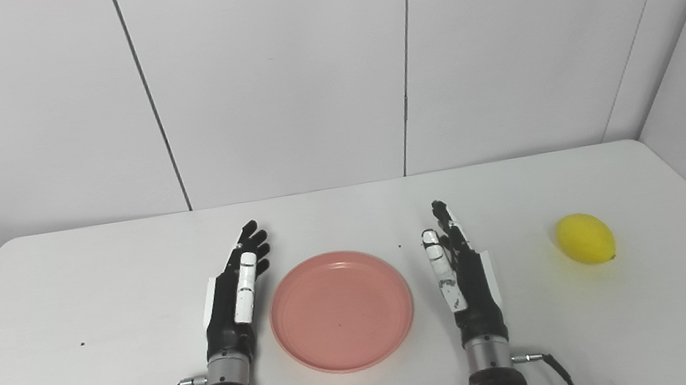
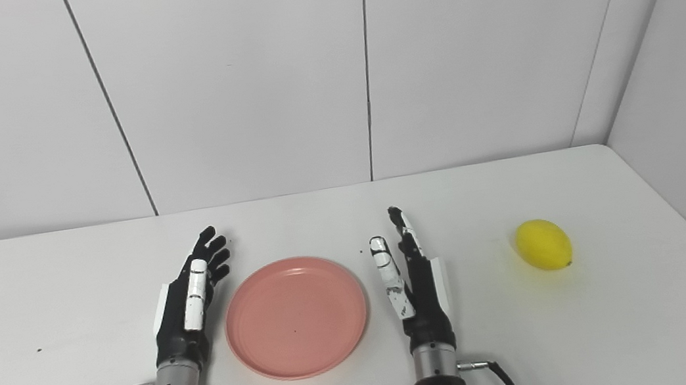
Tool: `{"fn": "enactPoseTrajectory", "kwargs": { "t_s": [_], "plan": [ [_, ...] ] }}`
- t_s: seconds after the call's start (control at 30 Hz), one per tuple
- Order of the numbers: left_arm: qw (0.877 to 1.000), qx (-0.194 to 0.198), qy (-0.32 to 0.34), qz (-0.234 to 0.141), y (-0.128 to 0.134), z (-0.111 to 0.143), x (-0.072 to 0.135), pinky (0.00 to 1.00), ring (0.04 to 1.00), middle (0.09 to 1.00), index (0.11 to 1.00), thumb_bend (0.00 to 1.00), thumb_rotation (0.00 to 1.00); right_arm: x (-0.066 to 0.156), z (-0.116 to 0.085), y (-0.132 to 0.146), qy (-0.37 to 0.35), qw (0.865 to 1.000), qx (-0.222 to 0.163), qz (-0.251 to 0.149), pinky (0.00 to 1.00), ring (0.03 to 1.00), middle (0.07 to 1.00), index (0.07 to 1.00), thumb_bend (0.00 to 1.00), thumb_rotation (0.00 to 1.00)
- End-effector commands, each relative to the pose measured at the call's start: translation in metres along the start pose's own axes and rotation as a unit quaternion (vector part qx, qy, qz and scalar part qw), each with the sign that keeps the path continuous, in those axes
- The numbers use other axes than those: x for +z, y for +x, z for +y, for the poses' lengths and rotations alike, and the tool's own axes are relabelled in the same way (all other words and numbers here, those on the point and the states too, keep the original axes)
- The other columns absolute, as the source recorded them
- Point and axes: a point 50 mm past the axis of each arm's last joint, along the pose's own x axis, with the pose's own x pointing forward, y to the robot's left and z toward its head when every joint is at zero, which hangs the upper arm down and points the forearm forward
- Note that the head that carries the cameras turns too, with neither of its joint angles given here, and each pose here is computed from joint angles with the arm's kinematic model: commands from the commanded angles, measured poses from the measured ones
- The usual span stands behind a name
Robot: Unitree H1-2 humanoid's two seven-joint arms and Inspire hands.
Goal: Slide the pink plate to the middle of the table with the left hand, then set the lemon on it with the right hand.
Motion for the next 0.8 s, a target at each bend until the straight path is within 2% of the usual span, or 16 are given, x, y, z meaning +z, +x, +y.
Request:
{"fn": "enactPoseTrajectory", "kwargs": {
  "t_s": [0.0, 0.1, 0.33, 0.4, 0.5, 0.53, 0.57, 0.67, 0.77],
  "plan": [
    [1.000, 0.000, -0.001, 0.001, -0.004, 0.003, -0.008, 0.88, 0.893, 0.900, 0.890, 0.57, 1.00, 0.020, -0.004, 0.012, 0.008, 0.999, -0.007, -0.045, 0.93, 0.942, 0.927, 0.923, 0.62, 1.00],
    [1.000, 0.000, -0.007, 0.005, -0.004, 0.003, -0.008, 0.88, 0.890, 0.898, 0.888, 0.57, 1.00, 0.024, -0.013, 0.015, -0.011, 0.998, -0.015, -0.057, 0.92, 0.947, 0.934, 0.936, 0.59, 1.00],
    [1.000, -0.007, -0.025, 0.007, -0.005, 0.004, -0.009, 0.88, 0.895, 0.903, 0.894, 0.57, 1.00, 0.030, -0.034, 0.022, -0.072, 0.992, -0.054, -0.086, 0.90, 0.930, 0.920, 0.923, 0.62, 0.97],
    [1.000, -0.008, -0.026, 0.008, -0.005, 0.005, -0.008, 0.87, 0.893, 0.904, 0.895, 0.56, 1.00, 0.034, -0.040, 0.023, -0.087, 0.990, -0.064, -0.092, 0.89, 0.921, 0.916, 0.918, 0.61, 0.92],
    [0.999, -0.009, -0.033, 0.007, -0.005, 0.007, -0.009, 0.88, 0.895, 0.904, 0.896, 0.56, 1.00, 0.038, -0.048, 0.025, -0.104, 0.986, -0.080, -0.098, 0.86, 0.906, 0.909, 0.914, 0.64, 0.78],
    [0.999, -0.010, -0.035, 0.006, -0.005, 0.007, -0.009, 0.88, 0.895, 0.903, 0.895, 0.56, 1.00, 0.039, -0.050, 0.026, -0.108, 0.985, -0.086, -0.099, 0.84, 0.893, 0.903, 0.910, 0.67, 0.70],
    [0.999, -0.011, -0.037, 0.005, -0.005, 0.008, -0.010, 0.88, 0.895, 0.903, 0.895, 0.56, 1.00, 0.041, -0.054, 0.026, -0.113, 0.984, -0.091, -0.100, 0.84, 0.892, 0.903, 0.909, 0.67, 0.69],
    [0.999, -0.013, -0.042, 0.006, -0.006, 0.011, -0.010, 0.88, 0.899, 0.905, 0.896, 0.55, 1.00, 0.045, -0.062, 0.027, -0.140, 0.979, -0.106, -0.099, 0.84, 0.884, 0.892, 0.901, 0.71, 0.56],
    [0.998, -0.018, -0.051, 0.008, -0.006, 0.013, -0.009, 0.89, 0.909, 0.912, 0.903, 0.54, 1.00, 0.049, -0.070, 0.028, -0.182, 0.971, -0.122, -0.098, 0.83, 0.872, 0.876, 0.888, 0.75, 0.48]
  ]
}}
